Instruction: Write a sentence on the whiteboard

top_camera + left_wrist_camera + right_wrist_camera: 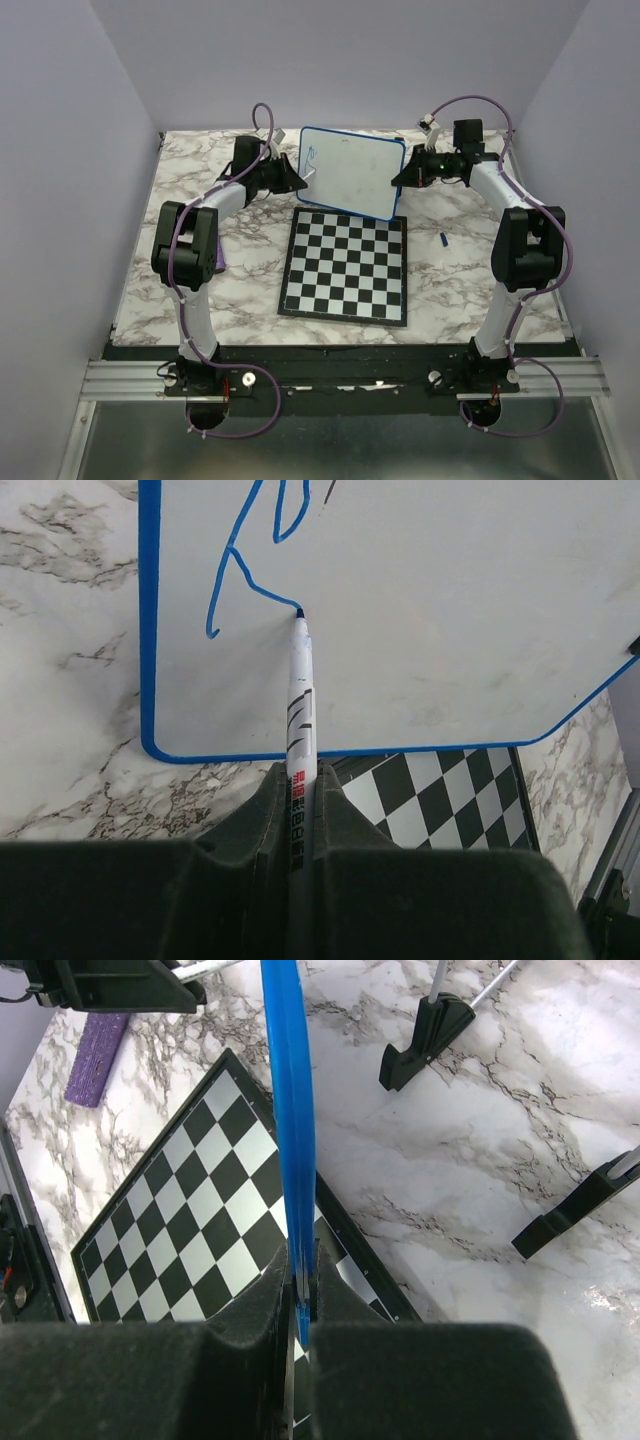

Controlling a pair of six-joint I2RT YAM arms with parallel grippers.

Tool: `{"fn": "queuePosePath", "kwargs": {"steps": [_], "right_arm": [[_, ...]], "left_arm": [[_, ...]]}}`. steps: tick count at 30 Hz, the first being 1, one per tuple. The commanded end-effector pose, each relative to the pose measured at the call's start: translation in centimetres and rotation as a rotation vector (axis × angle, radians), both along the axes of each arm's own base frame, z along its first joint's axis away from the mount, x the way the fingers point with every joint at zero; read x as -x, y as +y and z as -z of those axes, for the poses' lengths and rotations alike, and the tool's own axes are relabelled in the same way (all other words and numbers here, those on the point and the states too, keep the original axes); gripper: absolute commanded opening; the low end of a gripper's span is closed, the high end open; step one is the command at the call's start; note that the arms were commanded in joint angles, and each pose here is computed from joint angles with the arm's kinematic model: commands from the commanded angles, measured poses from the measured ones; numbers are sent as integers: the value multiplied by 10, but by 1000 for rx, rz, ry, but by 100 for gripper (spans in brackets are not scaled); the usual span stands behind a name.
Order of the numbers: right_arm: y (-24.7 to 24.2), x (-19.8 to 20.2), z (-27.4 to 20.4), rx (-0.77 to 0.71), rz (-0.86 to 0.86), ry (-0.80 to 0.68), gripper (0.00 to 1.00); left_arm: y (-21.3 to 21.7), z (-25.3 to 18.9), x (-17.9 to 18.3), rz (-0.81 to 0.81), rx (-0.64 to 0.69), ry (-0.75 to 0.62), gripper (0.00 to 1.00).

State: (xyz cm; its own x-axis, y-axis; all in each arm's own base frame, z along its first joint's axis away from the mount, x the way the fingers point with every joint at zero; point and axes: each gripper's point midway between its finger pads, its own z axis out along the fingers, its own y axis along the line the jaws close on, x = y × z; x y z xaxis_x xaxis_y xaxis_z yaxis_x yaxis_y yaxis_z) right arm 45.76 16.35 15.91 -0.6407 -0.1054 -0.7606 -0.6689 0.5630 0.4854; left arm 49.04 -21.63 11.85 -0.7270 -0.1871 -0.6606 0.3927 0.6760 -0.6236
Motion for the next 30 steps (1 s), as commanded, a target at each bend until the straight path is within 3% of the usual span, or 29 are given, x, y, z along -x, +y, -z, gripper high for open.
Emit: {"fn": "queuePosePath", "kwargs": {"steps": [1, 13, 30], "right_arm": [[4, -2, 1, -5, -28, -15, 0], [4, -2, 0, -4, -29, -18, 0], [5, -2, 2, -2, -30, -15, 0]], "left_arm": [[-5, -15, 11, 29, 19, -27, 0], [2, -74, 5, -16, 57, -148, 0], [2, -60, -5, -25, 38, -143, 0]]}}
